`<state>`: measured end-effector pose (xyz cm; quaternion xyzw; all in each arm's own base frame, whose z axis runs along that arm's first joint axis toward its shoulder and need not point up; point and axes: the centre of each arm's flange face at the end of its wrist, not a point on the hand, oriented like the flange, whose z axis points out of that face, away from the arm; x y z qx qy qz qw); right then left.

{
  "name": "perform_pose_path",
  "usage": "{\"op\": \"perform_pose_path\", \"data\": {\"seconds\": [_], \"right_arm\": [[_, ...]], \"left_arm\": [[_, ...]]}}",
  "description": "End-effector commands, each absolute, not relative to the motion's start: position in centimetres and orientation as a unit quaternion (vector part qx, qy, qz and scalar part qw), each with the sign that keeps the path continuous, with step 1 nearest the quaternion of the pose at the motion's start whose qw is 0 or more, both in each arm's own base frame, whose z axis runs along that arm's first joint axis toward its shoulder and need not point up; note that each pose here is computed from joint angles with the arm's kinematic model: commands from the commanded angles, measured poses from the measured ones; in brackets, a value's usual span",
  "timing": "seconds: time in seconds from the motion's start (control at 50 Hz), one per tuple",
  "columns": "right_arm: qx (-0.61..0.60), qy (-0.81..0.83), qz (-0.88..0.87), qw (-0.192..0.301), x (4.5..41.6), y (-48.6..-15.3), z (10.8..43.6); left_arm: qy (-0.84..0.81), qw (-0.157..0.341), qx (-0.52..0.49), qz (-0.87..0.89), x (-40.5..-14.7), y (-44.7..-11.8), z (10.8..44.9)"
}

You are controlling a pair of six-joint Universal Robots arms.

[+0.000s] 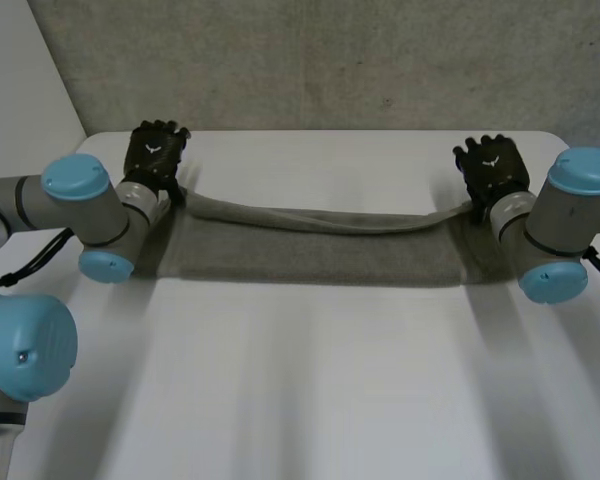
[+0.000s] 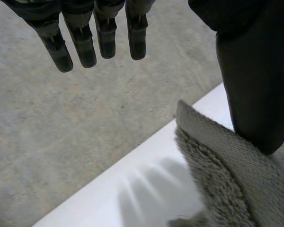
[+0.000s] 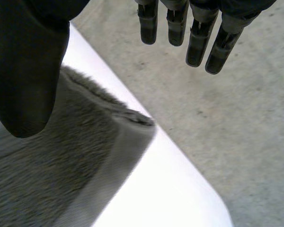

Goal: Fold the towel.

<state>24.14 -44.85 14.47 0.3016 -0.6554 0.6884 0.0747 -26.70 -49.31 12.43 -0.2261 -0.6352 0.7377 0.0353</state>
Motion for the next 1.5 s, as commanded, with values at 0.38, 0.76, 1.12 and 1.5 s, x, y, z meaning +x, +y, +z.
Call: {"op": "perform_pose_path", "data": {"seconds": [0.38,0.76,1.12,1.5], "right_arm": [[0.241,-0.623,0.736,0.106,23.7,-46.1,16.9],[0.207,-0.637,0.732,0.129,23.5,-45.7,18.4],[0.208,-0.680,0.702,0.044,21.3,-37.7,22.5],[0.259,-0.766,0.588,-0.013,19.8,-31.1,16.5]], "left_arm": [[-0.643,0.034,-0.227,0.731,-26.2,-47.9,14.8],[-0.653,-0.044,-0.221,0.723,-22.9,-49.4,14.3],[-0.718,-0.012,-0.247,0.651,-21.3,-40.6,18.1],[-0.764,0.063,-0.297,0.569,-20.9,-32.3,14.6]]}}
